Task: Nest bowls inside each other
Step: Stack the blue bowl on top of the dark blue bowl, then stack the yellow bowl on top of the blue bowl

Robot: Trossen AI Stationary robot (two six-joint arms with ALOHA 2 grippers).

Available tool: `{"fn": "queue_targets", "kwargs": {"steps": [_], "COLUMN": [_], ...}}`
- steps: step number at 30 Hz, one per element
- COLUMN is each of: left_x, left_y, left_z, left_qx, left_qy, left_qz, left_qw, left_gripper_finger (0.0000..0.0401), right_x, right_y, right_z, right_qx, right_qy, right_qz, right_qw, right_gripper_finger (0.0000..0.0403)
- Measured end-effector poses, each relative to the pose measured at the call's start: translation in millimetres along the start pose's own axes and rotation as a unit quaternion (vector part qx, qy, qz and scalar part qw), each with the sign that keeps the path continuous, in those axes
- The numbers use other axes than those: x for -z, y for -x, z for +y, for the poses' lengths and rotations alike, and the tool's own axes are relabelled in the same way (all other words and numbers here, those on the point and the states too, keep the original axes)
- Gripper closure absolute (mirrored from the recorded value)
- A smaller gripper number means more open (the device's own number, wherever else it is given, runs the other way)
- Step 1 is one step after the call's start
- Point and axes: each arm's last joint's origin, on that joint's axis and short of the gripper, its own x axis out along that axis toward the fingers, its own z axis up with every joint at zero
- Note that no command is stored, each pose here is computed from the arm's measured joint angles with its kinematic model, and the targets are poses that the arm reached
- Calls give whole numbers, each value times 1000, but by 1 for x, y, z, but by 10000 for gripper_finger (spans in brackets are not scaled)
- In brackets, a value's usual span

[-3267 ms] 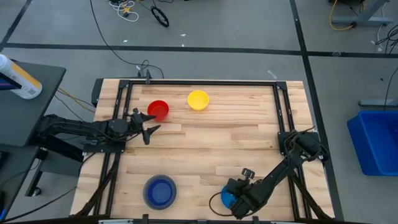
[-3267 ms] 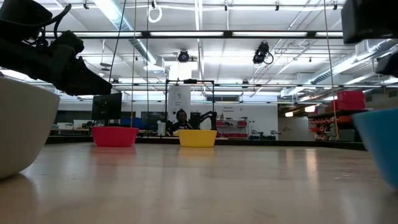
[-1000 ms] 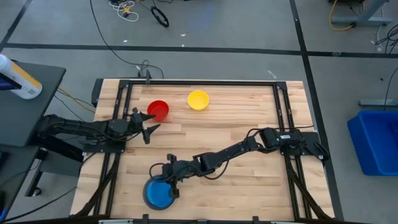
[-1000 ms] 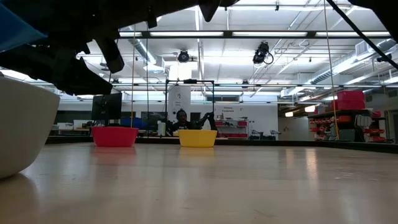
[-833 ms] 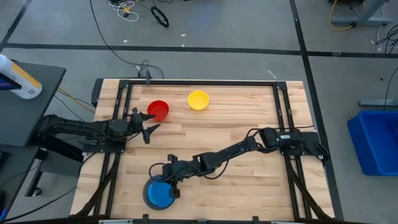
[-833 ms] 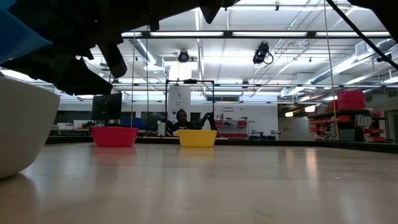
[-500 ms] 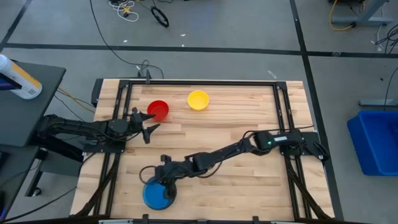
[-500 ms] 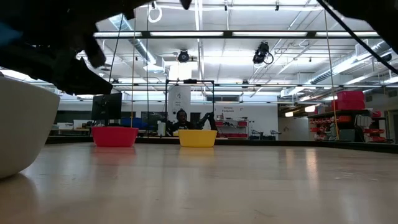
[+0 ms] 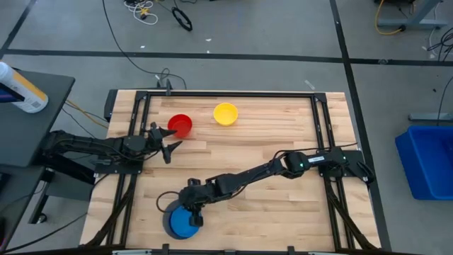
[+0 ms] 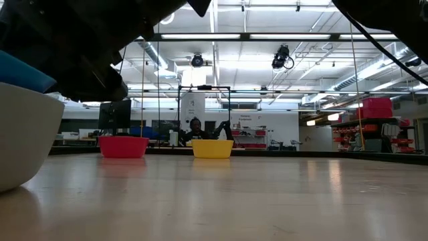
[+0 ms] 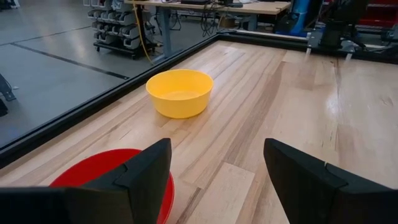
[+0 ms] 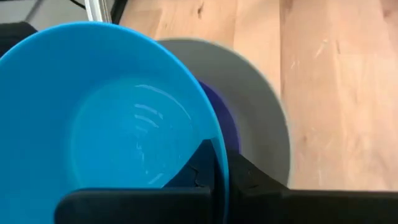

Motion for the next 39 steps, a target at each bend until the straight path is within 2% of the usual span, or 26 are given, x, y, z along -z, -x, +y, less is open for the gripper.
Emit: {"fn": "queue_targets", "kwargs": {"steps": [3,6,16,20,23,25,29,31,33,36,39], "left_x": [0,0,0,0,0,0,0,0,0,0,0], "left_y": [0,0,0,0,0,0,0,0,0,0,0], "left_z": [0,0,0,0,0,0,0,0,0,0,0], "left_qx": [0,0,0,0,0,0,1,0,1,0,0], "left_qy": [0,0,0,0,0,0,0,0,0,0,0], "left_qz": [0,0,0,0,0,0,0,0,0,0,0], "left_qw": [1000,1000,1000,1000,1000,1000,1000,1000,1000,1000,1000], "left_gripper_finger": [138,138,138,138,138,138,138,138,138,138,138], "right_x": [2,2,0,-2,-6,-13,-34,-41,-44,-41,-35], "right_y": [0,0,0,1,5,14,51,72,86,97,104], "right_z": [0,-1,-7,-9,-7,-2,9,8,-5,-38,-76], "right_qx": [1,1,3,0,7,34,109,144,183,240,255], "right_qy": [1,-2,-1,-2,13,35,83,96,96,88,65], "right_qz": [8,12,7,2,-10,-28,-58,-49,-26,34,96], "right_qw": [1000,1000,1000,1000,1000,998,989,984,978,966,960], "right_gripper_finger": [400,379,218,179,171,173,184,188,190,187,182]}}
